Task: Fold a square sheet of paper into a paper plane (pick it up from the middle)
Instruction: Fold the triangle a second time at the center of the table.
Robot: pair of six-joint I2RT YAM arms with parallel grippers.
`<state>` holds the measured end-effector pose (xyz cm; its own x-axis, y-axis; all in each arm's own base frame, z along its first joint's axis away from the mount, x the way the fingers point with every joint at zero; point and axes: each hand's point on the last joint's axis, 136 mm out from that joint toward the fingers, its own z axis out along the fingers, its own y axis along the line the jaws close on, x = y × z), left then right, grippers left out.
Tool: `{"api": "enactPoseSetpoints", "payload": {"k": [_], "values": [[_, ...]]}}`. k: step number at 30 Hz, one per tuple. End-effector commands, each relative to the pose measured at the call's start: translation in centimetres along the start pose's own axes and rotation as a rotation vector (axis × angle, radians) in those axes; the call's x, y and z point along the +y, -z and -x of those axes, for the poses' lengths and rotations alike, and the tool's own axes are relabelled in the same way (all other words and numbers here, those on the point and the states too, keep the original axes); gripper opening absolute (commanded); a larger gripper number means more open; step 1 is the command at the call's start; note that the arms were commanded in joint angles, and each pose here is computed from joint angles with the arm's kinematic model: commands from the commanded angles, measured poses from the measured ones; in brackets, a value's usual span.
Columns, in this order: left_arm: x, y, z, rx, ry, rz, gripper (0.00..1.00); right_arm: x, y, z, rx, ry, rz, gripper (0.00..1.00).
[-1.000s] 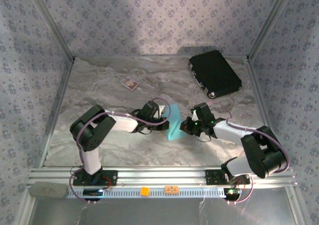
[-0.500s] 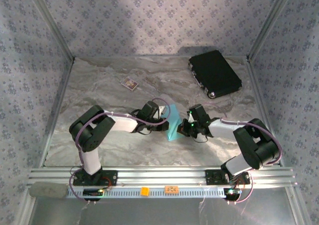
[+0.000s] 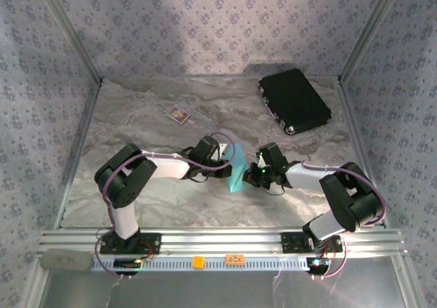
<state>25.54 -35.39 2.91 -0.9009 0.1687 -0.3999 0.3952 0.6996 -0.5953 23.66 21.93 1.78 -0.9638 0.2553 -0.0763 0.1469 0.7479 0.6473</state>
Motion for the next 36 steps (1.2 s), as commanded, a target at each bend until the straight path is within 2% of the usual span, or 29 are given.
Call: {"api": "enactPoseSetpoints", "payload": {"k": [1,36], "values": [[-0.79,0.96,1.19,-0.032,-0.032,0.001,0.08,-2.20,-0.43,-0.98,0.030,-0.038,-0.086,0.04],[0.17,0.45,1.09,-0.049,-0.040,0.024,0.09,-2.44,-0.44,-0.96,0.029,-0.047,-0.087,0.04]]}}
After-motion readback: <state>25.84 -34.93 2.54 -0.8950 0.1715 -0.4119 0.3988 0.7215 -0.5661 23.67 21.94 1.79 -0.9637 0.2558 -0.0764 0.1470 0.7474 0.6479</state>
